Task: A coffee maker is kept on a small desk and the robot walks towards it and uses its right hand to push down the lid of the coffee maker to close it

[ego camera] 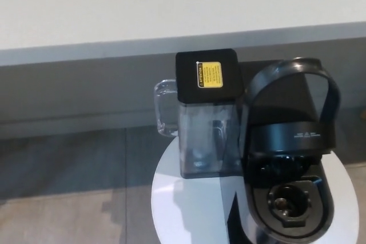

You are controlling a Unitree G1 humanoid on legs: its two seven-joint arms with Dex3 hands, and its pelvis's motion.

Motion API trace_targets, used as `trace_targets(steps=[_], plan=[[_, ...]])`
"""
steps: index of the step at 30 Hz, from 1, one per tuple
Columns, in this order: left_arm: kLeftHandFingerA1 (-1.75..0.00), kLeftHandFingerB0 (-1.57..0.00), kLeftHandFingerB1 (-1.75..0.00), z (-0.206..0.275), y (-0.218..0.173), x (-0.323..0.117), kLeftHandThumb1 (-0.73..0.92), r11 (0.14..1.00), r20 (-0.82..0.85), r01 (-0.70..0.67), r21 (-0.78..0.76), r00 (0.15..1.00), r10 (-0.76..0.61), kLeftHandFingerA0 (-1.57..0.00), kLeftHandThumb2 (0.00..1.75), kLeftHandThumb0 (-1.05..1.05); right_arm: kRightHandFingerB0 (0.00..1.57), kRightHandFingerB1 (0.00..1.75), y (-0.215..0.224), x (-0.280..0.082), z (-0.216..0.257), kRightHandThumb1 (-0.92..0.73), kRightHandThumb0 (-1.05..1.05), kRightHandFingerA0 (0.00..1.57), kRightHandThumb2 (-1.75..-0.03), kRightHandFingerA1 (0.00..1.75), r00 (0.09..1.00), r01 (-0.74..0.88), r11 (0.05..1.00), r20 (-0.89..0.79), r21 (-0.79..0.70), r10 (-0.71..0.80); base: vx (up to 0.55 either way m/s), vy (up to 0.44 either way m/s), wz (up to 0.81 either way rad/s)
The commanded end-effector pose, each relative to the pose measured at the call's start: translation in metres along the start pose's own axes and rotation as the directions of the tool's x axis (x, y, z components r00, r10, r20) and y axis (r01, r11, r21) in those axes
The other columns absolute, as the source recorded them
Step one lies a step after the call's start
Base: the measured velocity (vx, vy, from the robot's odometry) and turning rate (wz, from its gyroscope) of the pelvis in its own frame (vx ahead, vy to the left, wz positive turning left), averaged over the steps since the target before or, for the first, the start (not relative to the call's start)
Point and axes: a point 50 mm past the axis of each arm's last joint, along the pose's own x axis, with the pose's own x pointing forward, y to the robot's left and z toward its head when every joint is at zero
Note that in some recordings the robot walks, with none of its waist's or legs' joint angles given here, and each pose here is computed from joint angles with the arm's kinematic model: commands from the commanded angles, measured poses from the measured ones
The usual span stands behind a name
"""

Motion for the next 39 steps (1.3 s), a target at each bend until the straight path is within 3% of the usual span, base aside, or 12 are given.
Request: trace_targets(steps=[1,2,17,18,21,22,25,26,27,33,34,39], plan=[[-0.36,-0.06,-0.24,-0.001,0.007,-0.001,0.42,1.000,0.002,-0.025,-0.006,1.000,0.025,-0.03,0.86,-0.72,0.00,0.16,-0.008,0.000,0.002,-0.56,-0.85,0.05,-0.95,0.31,1.000,0.019,0.999,0.015,-0.030,-0.018,0.00,-0.081,0.05],[-0.37,-0.09,-0.26,-0.002,0.007,-0.002,0.50,1.000,-0.003,-0.030,-0.007,1.000,0.030,-0.06,0.56,-0.80,0.00,0.16,-0.008,0.000,0.003,-0.55,-0.85,0.06,-0.95,0.32,1.000,0.020,0.999,0.016,-0.029,-0.019,0.00,0.000,0.00],[-0.35,-0.10,-0.26,0.001,0.011,-0.002,0.55,0.996,0.014,-0.042,-0.075,0.999,0.043,-0.04,0.57,-0.81,0.00,0.20,-0.040,0.019,0.108,-0.80,-0.90,0.09,-0.64,0.36,0.928,0.005,0.999,0.372,-0.051,0.014,0.00,0.000,0.00],[-0.37,-0.09,-0.27,0.001,0.013,-0.002,0.57,0.996,0.016,-0.044,-0.076,0.999,0.045,-0.02,0.57,-0.86,0.01,0.25,-0.044,0.019,0.128,-0.67,-1.00,0.13,-1.08,0.43,0.910,0.009,0.996,0.413,-0.085,0.027,0.00,0.000,0.00],[-0.37,-0.09,-0.27,0.001,0.013,-0.002,0.57,0.996,0.017,-0.044,-0.077,0.999,0.046,-0.02,0.57,-0.86,0.01,0.25,-0.045,0.018,0.138,-0.67,-1.00,0.13,-1.08,0.43,0.904,0.008,0.995,0.426,-0.099,0.035,0.00,0.000,0.00],[-0.17,-0.13,-0.22,0.002,0.014,-0.002,0.52,0.996,0.018,-0.048,-0.075,0.999,0.049,-0.04,0.94,-0.88,0.08,0.28,-0.048,0.013,0.171,-0.83,-0.94,0.35,-0.65,0.58,0.865,0.001,0.992,0.498,-0.127,0.063,0.00,0.000,0.00],[-0.17,-0.13,-0.22,0.003,0.016,-0.003,0.52,0.996,0.020,-0.053,-0.071,0.998,0.054,-0.04,0.94,-0.88,0.08,0.28,-0.050,0.000,0.218,-0.83,-0.94,0.35,-0.65,0.58,0.798,-0.006,0.984,0.592,-0.176,0.110,0.00,0.000,0.00],[-0.20,-0.14,-0.25,0.002,0.016,-0.003,0.52,0.996,0.017,-0.059,-0.069,0.998,0.060,-0.03,0.95,-0.88,0.08,0.20,-0.049,-0.005,0.233,-0.71,-0.97,0.27,-1.09,0.57,0.766,-0.001,0.978,0.629,-0.207,0.134,0.00,0.000,0.00],[-0.22,-0.14,-0.25,0.002,0.016,-0.003,0.53,0.996,0.016,-0.061,-0.067,0.998,0.062,-0.03,0.95,-0.89,0.04,0.27,-0.046,-0.012,0.251,-0.87,-1.03,0.19,-0.67,0.43,0.734,0.000,0.973,0.661,-0.230,0.157,0.00,0.000,0.00],[-0.25,-0.11,-0.26,0.003,0.014,-0.002,0.53,0.993,0.019,-0.066,-0.094,0.997,0.068,-0.02,0.97,-0.85,0.04,0.29,-0.037,-0.036,0.299,-0.90,-1.05,0.18,-0.69,0.54,0.657,0.012,0.961,0.726,-0.277,0.201,0.00,0.000,0.00],[-0.24,-0.09,-0.31,0.002,0.015,-0.003,0.55,0.989,0.029,-0.061,-0.132,0.997,0.066,-0.01,1.00,-0.84,0.08,0.22,-0.034,-0.043,0.317,-0.72,-1.04,0.12,-1.16,0.58,0.620,0.022,0.952,0.751,-0.305,0.226,0.00,0.000,0.00],[-0.18,-0.04,-0.29,0.002,0.017,-0.003,0.61,0.986,0.039,-0.061,-0.155,0.997,0.067,-0.01,1.01,-0.91,0.06,0.22,-0.032,-0.050,0.337,-0.69,-0.97,0.14,-1.17,0.59,0.595,0.044,0.943,0.767,-0.329,0.240,0.00,0.000,0.00]])
